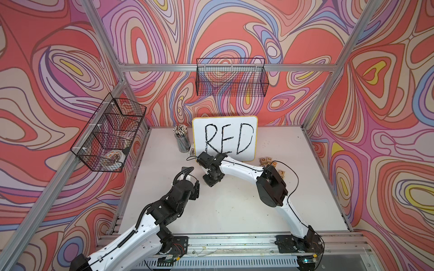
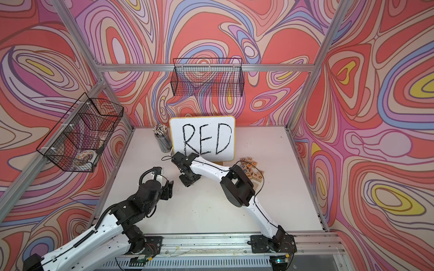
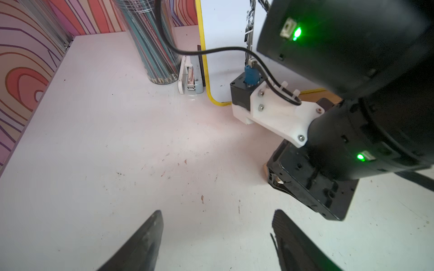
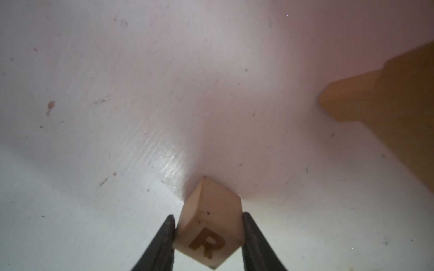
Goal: Assemble the uppercase word "red" with letter blocks
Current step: Place the letter block at the center of the board.
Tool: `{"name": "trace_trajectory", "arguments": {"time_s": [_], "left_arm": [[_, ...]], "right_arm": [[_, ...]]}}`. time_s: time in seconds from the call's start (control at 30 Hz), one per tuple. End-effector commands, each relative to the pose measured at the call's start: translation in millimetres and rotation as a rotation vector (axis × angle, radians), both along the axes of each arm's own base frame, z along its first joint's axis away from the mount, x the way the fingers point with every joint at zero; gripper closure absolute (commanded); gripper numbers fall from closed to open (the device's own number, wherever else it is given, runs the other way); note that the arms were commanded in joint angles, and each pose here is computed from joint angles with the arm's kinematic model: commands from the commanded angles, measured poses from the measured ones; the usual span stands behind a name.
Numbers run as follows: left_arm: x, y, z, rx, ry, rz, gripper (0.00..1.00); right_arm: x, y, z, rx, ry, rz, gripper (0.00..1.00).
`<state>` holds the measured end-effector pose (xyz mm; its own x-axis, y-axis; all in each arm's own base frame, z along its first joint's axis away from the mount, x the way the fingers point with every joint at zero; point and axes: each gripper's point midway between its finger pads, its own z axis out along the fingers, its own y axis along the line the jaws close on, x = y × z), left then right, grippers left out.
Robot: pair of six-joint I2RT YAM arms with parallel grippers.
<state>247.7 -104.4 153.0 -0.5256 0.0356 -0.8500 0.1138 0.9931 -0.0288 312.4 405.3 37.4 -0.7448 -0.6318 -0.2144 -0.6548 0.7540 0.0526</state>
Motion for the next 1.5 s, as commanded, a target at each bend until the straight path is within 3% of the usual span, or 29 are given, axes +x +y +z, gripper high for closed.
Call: {"name": "trace_trajectory", "arguments": {"time_s": [0.0, 0.43, 0.7, 1.13, 1.47], "left_arm": [[-1, 7, 0, 0.002, 0.004, 0.036, 0.24], [-1, 7, -1, 0.002, 0.004, 0.033, 0.24], [-1, 6, -2, -0.002, 0.004, 0.03, 0.24], [-1, 6, -1, -0.006, -0.003, 0.028, 0.24], [-1, 6, 0, -0.011, -0.008, 0.027, 0.24]], "right_arm": [[-2, 7, -8, 0.005, 0.022, -0.013, 0.81], [1, 10, -15, 0.009, 0.043, -0.1, 0.8], [1, 12, -6, 0.033, 0.045, -0.132, 0.65], [9, 19, 43, 0.152, -0.016, -0.232, 0.47], [6, 10, 40, 0.161, 0.0, -0.352, 0.43]]}}
